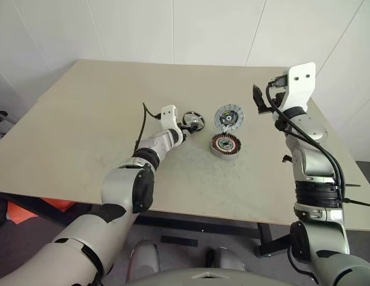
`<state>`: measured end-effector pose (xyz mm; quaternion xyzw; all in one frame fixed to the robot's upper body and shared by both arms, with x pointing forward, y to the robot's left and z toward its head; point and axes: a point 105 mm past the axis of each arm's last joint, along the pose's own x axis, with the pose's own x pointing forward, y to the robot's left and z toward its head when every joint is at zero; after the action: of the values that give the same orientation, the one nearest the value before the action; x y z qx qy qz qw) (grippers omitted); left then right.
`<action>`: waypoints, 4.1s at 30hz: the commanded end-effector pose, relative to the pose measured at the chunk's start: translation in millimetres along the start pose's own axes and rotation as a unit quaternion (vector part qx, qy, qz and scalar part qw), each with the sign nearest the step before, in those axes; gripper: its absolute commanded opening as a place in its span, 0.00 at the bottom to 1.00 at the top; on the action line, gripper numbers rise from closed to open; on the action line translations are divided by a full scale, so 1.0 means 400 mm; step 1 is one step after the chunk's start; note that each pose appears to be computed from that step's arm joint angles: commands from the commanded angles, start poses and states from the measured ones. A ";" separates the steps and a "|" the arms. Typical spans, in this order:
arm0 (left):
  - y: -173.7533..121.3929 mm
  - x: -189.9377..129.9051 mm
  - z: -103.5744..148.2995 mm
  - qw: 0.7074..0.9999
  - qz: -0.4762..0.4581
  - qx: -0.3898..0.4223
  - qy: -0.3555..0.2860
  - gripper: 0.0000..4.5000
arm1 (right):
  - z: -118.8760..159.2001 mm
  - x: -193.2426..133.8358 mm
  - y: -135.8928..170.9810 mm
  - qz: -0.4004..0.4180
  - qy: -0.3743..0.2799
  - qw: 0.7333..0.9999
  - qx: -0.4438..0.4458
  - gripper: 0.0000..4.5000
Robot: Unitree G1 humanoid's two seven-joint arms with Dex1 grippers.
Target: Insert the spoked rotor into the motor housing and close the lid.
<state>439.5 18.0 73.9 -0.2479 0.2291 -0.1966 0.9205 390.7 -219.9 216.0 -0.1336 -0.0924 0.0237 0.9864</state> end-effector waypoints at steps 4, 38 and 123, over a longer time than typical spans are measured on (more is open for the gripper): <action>-0.058 0.008 0.056 0.998 -0.017 -0.056 -0.033 1.00 | 0.024 -0.004 -0.014 -0.010 -0.020 1.000 -0.009 1.00; -0.085 0.019 0.012 0.975 -0.011 -0.220 -0.014 0.80 | 0.035 -0.013 -0.030 -0.019 -0.022 0.999 -0.014 1.00; -0.107 -0.139 0.083 0.895 -0.291 -0.310 0.132 0.09 | -0.138 -0.161 0.091 0.286 0.144 0.934 -0.156 1.00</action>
<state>408.0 36.3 124.6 -0.5547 0.3119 -0.3603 0.6821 332.2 -209.0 129.9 -0.2966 0.1175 0.2738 0.9073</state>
